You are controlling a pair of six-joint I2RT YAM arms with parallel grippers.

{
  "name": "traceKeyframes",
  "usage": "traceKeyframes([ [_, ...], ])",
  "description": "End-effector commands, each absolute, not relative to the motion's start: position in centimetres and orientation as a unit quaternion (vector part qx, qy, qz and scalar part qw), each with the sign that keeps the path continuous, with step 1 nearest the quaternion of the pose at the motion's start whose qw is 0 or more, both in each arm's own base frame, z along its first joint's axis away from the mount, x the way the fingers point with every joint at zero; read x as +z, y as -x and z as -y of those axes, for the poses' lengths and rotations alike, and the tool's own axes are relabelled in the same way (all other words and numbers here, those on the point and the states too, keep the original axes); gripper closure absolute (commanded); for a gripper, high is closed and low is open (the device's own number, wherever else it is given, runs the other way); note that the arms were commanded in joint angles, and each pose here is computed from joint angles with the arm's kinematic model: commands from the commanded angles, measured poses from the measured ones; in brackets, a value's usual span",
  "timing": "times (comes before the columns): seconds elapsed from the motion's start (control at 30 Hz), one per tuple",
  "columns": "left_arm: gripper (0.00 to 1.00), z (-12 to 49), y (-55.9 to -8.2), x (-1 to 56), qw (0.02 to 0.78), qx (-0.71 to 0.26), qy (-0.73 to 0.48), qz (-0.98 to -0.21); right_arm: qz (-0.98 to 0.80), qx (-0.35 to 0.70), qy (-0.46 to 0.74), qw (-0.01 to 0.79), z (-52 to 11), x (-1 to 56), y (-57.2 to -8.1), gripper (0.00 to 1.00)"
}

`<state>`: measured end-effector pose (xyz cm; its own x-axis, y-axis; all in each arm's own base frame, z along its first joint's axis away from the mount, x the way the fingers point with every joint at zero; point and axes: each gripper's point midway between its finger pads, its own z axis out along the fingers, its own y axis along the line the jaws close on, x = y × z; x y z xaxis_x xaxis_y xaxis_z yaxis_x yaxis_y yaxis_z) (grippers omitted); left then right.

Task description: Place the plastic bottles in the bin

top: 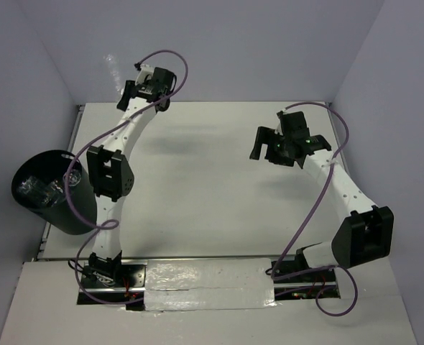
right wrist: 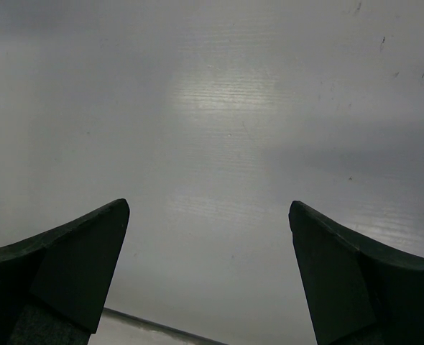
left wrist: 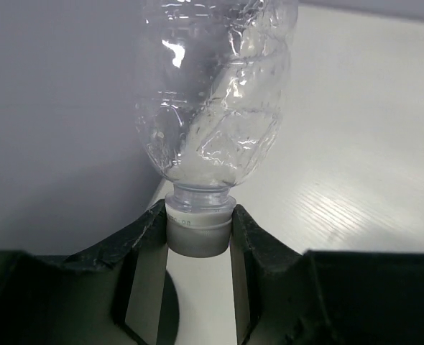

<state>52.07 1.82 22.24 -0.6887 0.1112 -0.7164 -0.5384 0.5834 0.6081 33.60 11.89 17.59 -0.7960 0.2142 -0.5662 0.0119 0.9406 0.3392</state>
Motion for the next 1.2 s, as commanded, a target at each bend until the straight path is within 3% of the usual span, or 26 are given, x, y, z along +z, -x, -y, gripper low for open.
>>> traceKeyframes([
  [0.0,1.00,1.0,-48.9,29.6,0.435,0.362,0.164,-0.808,-0.914,0.181,-0.049,0.360,-12.5,21.5,-33.7,0.00],
  [0.1,1.00,2.8,-45.5,32.2,0.452,0.311,0.176,-0.817,-0.910,0.182,-0.048,0.368,-12.4,22.0,-33.3,0.00],
  [0.27,1.00,0.0,-37.0,34.9,0.451,0.313,0.241,-0.801,-0.906,0.188,-0.048,0.377,-12.4,22.5,-32.7,0.00],
  [0.53,1.00,-3.8,-27.2,32.6,0.455,0.289,0.317,-0.780,-0.904,0.198,-0.036,0.378,-12.9,22.5,-31.7,0.00],
  [1.17,1.00,-10.1,-20.5,26.6,0.428,0.318,0.465,-0.707,-0.905,0.197,-0.022,0.376,-13.6,22.7,-31.3,0.00],
])
